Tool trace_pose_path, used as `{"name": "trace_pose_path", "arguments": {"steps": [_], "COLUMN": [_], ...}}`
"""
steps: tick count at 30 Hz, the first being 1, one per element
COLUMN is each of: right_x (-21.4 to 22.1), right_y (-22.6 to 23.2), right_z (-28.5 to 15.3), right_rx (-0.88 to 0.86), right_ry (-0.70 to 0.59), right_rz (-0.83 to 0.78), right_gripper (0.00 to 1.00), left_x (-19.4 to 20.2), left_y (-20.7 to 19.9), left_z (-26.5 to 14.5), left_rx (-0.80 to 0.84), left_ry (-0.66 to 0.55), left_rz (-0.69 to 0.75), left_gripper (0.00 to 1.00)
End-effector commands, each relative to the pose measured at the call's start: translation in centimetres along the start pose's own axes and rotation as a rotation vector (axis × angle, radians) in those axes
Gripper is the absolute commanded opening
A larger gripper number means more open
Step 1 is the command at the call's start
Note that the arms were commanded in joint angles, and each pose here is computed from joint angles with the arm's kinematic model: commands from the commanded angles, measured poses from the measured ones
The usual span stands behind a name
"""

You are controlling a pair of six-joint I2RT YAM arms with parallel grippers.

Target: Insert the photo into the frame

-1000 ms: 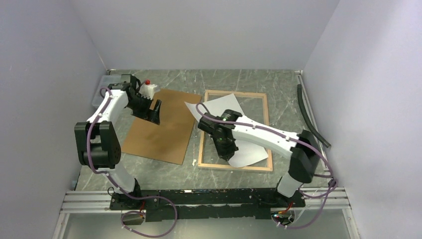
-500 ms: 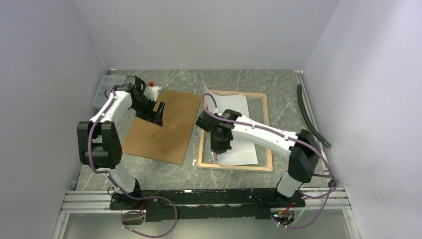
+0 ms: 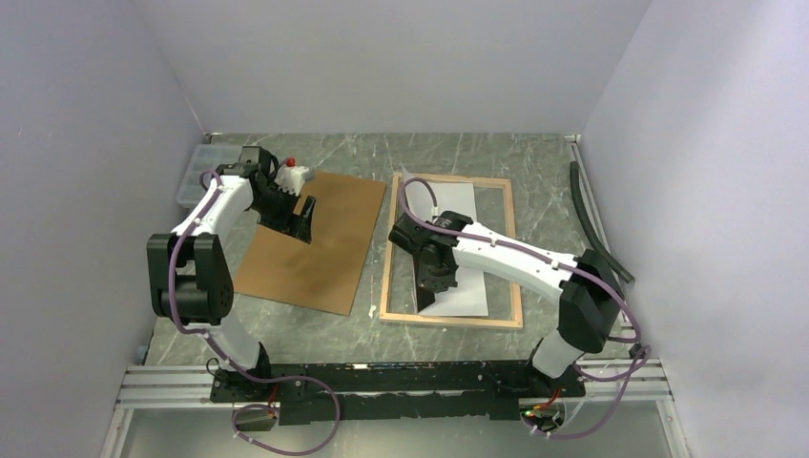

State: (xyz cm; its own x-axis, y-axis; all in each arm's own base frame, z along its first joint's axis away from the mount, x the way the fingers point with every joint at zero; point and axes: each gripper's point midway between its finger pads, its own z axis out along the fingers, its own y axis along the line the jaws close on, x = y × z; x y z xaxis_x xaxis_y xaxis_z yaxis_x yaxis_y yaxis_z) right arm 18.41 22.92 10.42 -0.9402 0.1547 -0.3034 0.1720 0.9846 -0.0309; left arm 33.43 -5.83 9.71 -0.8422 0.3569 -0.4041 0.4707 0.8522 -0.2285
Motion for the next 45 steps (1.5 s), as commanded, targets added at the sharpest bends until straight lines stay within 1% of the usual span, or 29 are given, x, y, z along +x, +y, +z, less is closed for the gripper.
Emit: {"name": "trace_pose_path", "arguments": {"steps": [1,5,8,11,16,18,20,24,27,32,36,39,45], "right_x": [-0.8,-0.6,-1.2,-2.2,-4.6,-5.5,-6.4,-8.4,-9.5,-12.3,-13.6,-12.9,-9.5], "right_y": [-1.2,-1.2,-1.5,-3.0,-8.7,-10.4,-12.5,-16.4,-16.9,-15.8,-13.5,-10.7,-6.7], "right_z": [-1.6,-3.2,-5.6,-8.1,-11.5,-12.5,-13.1,-13.4,-13.1,-13.3,-11.5,-8.9,-3.7], "right_rx": [-0.009,-0.078,-0.153,-0.157,-0.038,-0.036,-0.038,0.038,0.091,0.153,0.191,0.225,0.270], "right_ry": [-0.057,-0.053,-0.086,-0.139,-0.276,-0.320,-0.355,-0.397,-0.381,-0.375,-0.298,-0.220,-0.039], "right_rz": [0.058,0.097,0.136,0.166,0.221,0.232,0.287,0.335,0.270,0.127,-0.018,-0.139,-0.360], "right_gripper": [0.00,0.00,0.00,0.00,0.00,0.00,0.00,0.00,0.00,0.00,0.00,0.00,0.00], "left_x": [-1.2,-1.2,-1.3,-1.3,-1.6,-1.8,-1.8,-2.0,-2.1,-2.2,-2.0,-1.9,-1.6], "left_y": [-0.2,-0.1,0.0,0.0,0.0,-0.1,-0.1,-0.2,-0.2,-0.5,-0.7,-0.6,-0.7], "left_z": [-1.5,-1.5,-1.4,-1.4,-1.5,-1.6,-1.7,-2.1,-2.5,-3.2,-3.4,-3.5,-3.6], "left_rx": [-0.022,-0.027,-0.029,-0.030,-0.026,-0.025,-0.024,-0.028,-0.032,-0.038,-0.039,-0.044,-0.050], "left_ry": [-0.060,-0.058,-0.059,-0.059,-0.065,-0.069,-0.070,-0.073,-0.078,-0.089,-0.089,-0.087,-0.086], "left_rz": [0.034,0.036,0.039,0.041,0.036,0.036,0.037,0.040,0.044,0.046,0.046,0.048,0.048], "left_gripper": [0.88,0.88,0.88,0.88,0.88,0.88,0.88,0.88,0.88,0.88,0.88,0.88,0.88]}}
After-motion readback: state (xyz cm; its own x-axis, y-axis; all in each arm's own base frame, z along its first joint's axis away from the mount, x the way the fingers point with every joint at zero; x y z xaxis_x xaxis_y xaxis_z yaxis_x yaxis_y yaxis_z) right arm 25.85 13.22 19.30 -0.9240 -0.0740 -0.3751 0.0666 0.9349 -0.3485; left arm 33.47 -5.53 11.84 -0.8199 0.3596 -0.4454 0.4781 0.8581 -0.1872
